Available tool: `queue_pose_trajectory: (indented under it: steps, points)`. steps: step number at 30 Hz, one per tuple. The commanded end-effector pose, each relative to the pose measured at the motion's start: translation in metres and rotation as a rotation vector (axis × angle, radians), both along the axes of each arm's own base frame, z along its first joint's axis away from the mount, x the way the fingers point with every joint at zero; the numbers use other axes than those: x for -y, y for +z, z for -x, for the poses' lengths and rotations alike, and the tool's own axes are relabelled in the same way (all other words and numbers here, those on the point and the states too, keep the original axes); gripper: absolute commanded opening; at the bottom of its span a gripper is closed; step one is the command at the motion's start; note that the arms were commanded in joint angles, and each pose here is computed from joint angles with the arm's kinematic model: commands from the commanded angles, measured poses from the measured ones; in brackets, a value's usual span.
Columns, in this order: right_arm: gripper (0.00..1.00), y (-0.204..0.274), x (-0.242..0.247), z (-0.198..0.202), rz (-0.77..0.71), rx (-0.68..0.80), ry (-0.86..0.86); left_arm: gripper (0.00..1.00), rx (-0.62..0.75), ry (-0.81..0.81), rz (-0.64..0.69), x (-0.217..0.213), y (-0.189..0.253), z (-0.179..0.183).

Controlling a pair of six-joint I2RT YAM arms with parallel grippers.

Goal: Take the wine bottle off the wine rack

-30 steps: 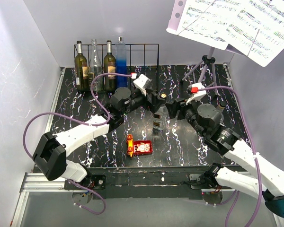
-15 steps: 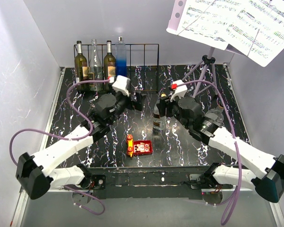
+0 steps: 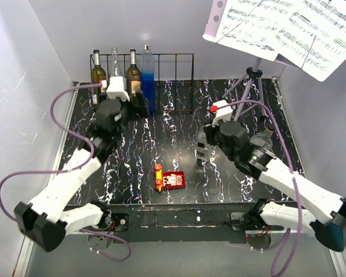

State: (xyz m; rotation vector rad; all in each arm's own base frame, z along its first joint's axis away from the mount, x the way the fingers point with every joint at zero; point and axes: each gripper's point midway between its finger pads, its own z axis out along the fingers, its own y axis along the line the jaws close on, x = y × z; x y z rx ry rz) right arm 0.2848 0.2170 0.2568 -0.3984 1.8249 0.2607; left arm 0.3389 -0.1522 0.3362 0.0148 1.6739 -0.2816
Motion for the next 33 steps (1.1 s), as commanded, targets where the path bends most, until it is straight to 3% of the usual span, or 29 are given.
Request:
queue_pose_trajectory:
  steps: [1,8,13,15,18,21,28,33]
  points:
    - [0.01,0.054,0.051,0.011,-0.03,0.164,-0.114,0.98,-0.145,-0.002,-0.032,-0.006,-0.019,-0.034]
    - [0.01,0.034,0.08,0.031,-0.065,0.109,-0.159,0.98,-0.128,0.028,-0.033,-0.019,0.013,-0.093]
    - [0.01,0.028,0.089,0.034,-0.091,0.136,-0.176,0.98,-0.132,0.051,-0.044,-0.029,0.013,-0.128]
    - [0.1,0.026,0.095,0.034,-0.09,0.135,-0.204,0.98,-0.127,0.038,-0.044,-0.029,0.013,-0.142]
    - [0.36,0.031,0.104,0.036,-0.098,0.136,-0.235,0.98,-0.14,0.056,-0.068,-0.031,0.011,-0.167]
    - [0.55,0.042,0.108,0.039,-0.1,0.156,-0.236,0.98,-0.141,0.091,-0.081,-0.034,0.011,-0.192]
    - [0.6,0.071,0.113,0.048,-0.111,0.18,-0.21,0.98,-0.114,0.081,-0.08,-0.022,0.009,-0.245]
    - [0.64,0.095,0.111,0.063,-0.145,0.178,-0.135,0.96,-0.019,0.121,-0.06,-0.019,0.016,-0.282]
